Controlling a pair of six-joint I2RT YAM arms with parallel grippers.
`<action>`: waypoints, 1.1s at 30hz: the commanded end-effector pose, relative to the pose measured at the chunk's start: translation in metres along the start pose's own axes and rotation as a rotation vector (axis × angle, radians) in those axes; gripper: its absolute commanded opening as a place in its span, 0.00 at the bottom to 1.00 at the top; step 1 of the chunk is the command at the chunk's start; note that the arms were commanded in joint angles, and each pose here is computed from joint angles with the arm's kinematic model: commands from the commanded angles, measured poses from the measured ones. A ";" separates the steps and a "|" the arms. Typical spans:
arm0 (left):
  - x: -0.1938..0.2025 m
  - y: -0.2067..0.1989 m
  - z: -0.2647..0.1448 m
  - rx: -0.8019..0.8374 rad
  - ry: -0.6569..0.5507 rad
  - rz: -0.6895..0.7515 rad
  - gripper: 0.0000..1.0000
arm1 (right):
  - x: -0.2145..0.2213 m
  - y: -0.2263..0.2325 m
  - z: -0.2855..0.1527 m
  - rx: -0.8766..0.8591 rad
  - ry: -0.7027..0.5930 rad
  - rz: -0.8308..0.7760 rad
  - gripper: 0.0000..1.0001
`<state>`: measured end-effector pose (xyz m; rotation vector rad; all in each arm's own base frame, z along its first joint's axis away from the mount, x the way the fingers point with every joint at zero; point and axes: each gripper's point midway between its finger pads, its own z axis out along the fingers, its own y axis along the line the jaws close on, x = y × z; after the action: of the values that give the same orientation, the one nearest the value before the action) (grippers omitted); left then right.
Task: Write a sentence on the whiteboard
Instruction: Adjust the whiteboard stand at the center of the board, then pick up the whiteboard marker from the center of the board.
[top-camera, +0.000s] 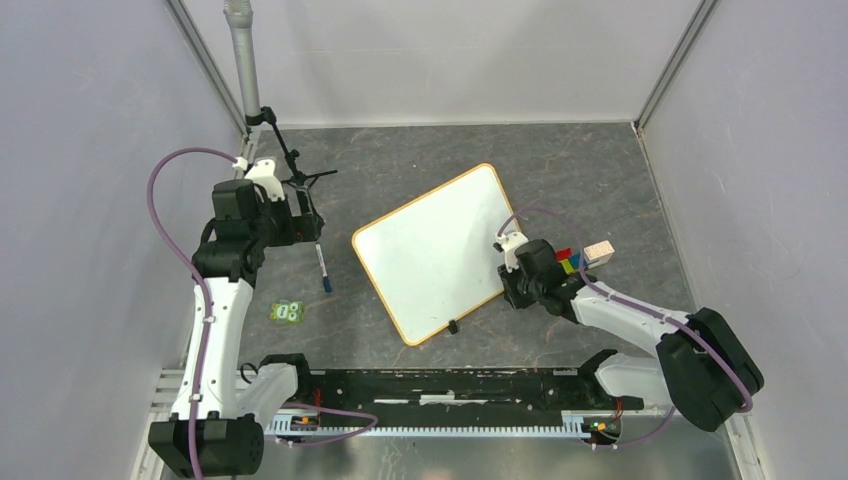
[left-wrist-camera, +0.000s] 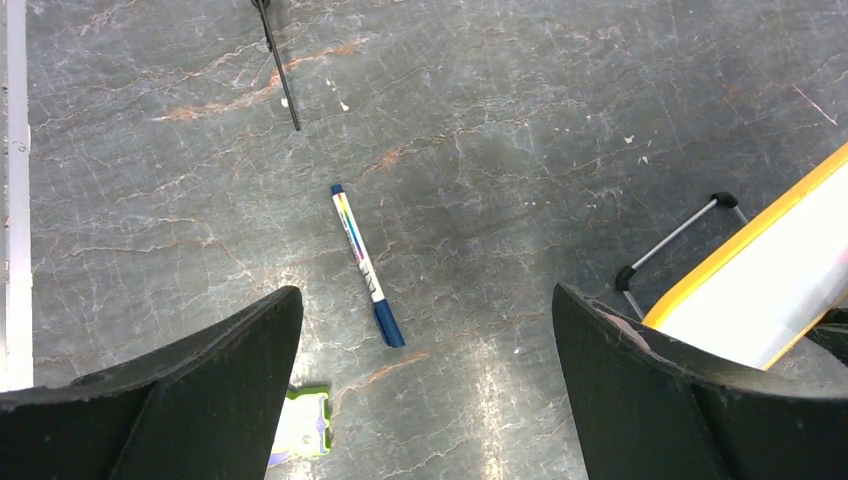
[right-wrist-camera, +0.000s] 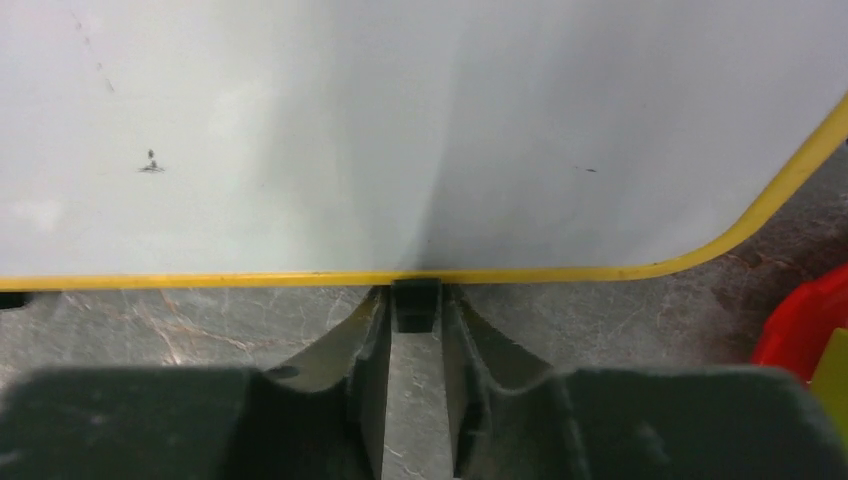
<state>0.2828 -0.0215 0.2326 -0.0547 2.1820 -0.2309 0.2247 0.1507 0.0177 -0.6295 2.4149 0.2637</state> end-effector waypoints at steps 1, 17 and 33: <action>-0.006 0.001 0.001 -0.004 -0.009 -0.003 1.00 | 0.003 -0.001 -0.007 -0.003 0.022 0.019 0.44; 0.064 0.053 0.037 -0.201 0.344 0.082 0.92 | -0.076 0.027 -0.055 -0.180 -0.154 -0.211 0.98; 0.104 0.067 0.100 -0.348 0.358 -0.135 0.68 | -0.105 0.011 -0.080 -0.135 -0.255 -0.286 0.98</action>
<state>0.2824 0.0163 0.0763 -0.2267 2.6908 0.0769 0.2473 0.1738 0.1308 -0.9283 2.0940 0.3620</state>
